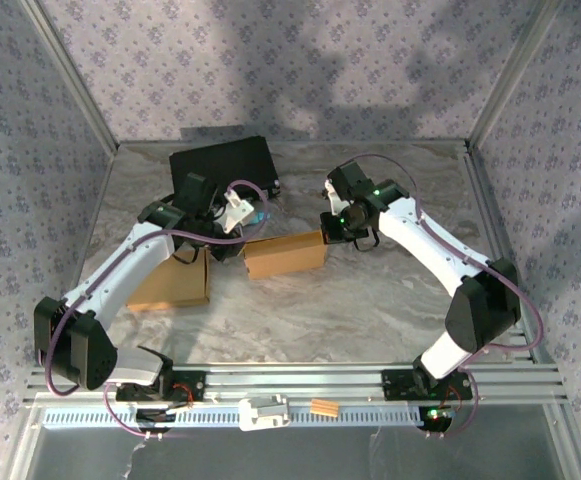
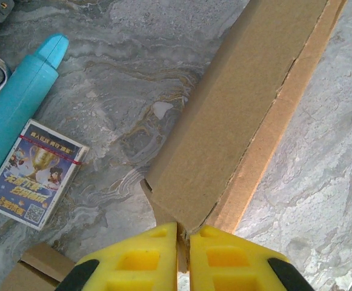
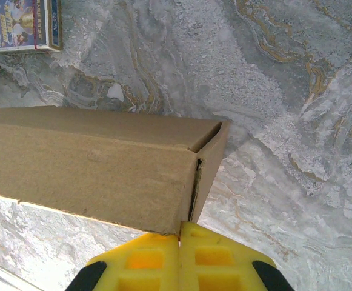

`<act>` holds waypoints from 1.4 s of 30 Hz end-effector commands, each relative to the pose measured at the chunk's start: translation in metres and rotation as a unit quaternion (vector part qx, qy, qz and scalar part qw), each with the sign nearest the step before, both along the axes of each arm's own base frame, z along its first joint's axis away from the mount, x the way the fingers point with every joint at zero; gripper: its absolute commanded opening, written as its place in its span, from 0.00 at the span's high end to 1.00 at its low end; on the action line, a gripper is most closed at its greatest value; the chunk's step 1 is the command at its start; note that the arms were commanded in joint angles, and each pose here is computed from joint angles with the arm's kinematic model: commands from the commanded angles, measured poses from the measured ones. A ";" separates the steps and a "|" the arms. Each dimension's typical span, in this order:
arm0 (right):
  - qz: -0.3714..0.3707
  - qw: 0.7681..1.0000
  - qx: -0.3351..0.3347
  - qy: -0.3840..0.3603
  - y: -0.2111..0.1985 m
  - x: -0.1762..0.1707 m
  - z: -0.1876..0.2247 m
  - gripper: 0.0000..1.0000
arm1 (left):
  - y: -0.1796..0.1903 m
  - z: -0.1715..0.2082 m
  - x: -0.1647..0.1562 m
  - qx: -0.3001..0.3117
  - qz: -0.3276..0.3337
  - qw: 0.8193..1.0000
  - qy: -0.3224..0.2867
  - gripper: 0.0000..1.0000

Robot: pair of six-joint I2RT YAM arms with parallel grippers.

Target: Fold the paper box

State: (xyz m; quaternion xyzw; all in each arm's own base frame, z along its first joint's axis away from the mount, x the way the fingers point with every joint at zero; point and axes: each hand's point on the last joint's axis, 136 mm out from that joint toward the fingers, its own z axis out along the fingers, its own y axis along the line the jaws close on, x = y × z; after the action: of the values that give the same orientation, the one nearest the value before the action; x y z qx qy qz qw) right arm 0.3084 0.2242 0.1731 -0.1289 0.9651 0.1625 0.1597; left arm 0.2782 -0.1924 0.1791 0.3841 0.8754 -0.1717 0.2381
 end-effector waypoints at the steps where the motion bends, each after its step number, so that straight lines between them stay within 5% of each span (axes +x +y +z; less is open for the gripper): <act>1: -0.006 1.000 -0.001 0.012 0.003 -0.001 0.000 1.00 | -0.009 0.002 -0.002 -0.017 0.002 1.000 0.012 0.90; 14: -0.021 1.000 -0.001 0.018 0.002 0.003 0.000 1.00 | -0.004 -0.005 -0.010 0.018 0.011 1.000 -0.002 0.83; 20: -0.020 1.000 0.001 0.018 0.002 0.004 0.001 1.00 | -0.001 -0.007 -0.009 0.023 0.012 1.000 -0.010 0.71; 31: -0.023 1.000 0.000 0.018 0.000 0.004 0.002 1.00 | -0.001 -0.002 -0.005 0.024 0.013 1.000 -0.011 0.84; 42: -0.024 1.000 0.000 0.020 0.000 0.005 0.001 1.00 | 0.002 0.000 -0.012 0.018 0.029 0.999 -0.001 0.82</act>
State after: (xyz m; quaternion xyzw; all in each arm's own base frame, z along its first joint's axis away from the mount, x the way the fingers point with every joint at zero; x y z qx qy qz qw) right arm 0.3131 0.2245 0.1724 -0.1121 0.9686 0.1591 0.1545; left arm 0.2702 -0.1915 0.1649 0.3703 0.8904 -0.1425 0.2231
